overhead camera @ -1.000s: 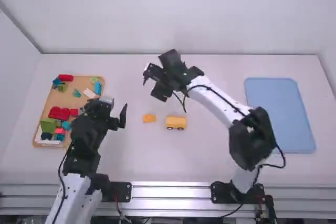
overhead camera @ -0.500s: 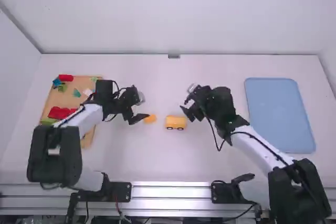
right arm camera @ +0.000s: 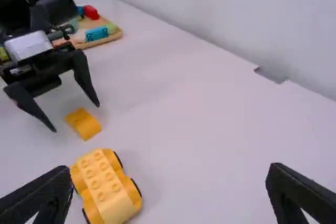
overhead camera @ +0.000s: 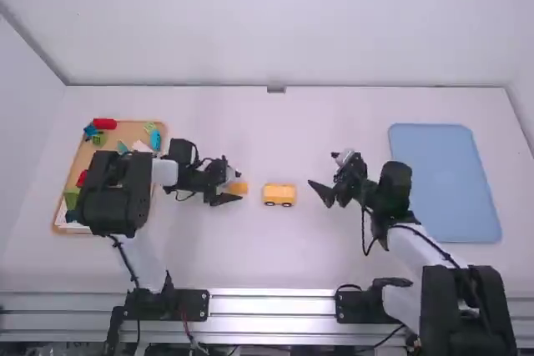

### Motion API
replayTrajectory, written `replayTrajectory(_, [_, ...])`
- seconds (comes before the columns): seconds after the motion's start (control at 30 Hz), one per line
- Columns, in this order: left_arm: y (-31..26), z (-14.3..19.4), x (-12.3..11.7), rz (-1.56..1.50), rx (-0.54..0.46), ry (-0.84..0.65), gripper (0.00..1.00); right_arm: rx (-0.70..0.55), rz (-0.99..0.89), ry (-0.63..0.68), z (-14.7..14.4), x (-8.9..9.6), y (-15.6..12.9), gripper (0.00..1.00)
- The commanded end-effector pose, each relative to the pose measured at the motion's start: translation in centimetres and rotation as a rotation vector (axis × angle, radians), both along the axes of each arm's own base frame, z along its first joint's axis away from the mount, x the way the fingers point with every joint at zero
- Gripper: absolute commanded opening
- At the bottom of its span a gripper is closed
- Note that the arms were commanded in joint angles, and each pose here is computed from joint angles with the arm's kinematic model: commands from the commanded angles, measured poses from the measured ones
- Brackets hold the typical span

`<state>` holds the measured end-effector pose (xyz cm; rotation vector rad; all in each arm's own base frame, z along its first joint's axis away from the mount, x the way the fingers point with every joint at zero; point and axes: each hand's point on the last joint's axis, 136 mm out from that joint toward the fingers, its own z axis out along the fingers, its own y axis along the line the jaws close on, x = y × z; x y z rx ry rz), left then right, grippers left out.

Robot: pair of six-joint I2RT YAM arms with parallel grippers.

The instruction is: Assemble lego blocks to make yellow taxi

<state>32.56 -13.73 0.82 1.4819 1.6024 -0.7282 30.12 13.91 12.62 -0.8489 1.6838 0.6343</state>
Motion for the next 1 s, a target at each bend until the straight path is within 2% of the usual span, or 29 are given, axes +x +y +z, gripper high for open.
replayTrajectory(0.0, [0.5, -0.7, -0.4, 0.037, 0.014, 0.032, 0.7, 0.035, 0.049, 0.028, -0.2, -0.8, 0.4, 0.99])
replayTrajectory(0.3, [2.3, -1.0, -0.3, 0.137, -0.044, 0.025, 0.73, 0.035, 0.055, 0.017, -0.2, -0.7, 0.6, 0.99])
replayTrajectory(0.43, [2.8, -0.1, -0.8, 0.14, -0.129, 0.012, 0.76, 0.03, 0.077, 0.001, 0.0, -0.9, 1.2, 0.98])
replayTrajectory(0.6, [2.1, -0.6, -0.3, 0.113, -0.134, -0.018, 0.77, 0.03, 0.094, -0.018, 0.3, -1.0, 1.8, 0.99])
replayTrajectory(0.9, [1.9, -1.7, -0.1, 0.105, -0.133, 0.028, 0.72, 0.035, 0.099, -0.004, 0.2, -1.2, 1.9, 0.99])
replayTrajectory(0.97, [1.9, -2.0, -0.2, 0.109, -0.121, 0.035, 0.66, 0.034, 0.104, -0.007, 0.2, -1.3, 2.0, 0.98])
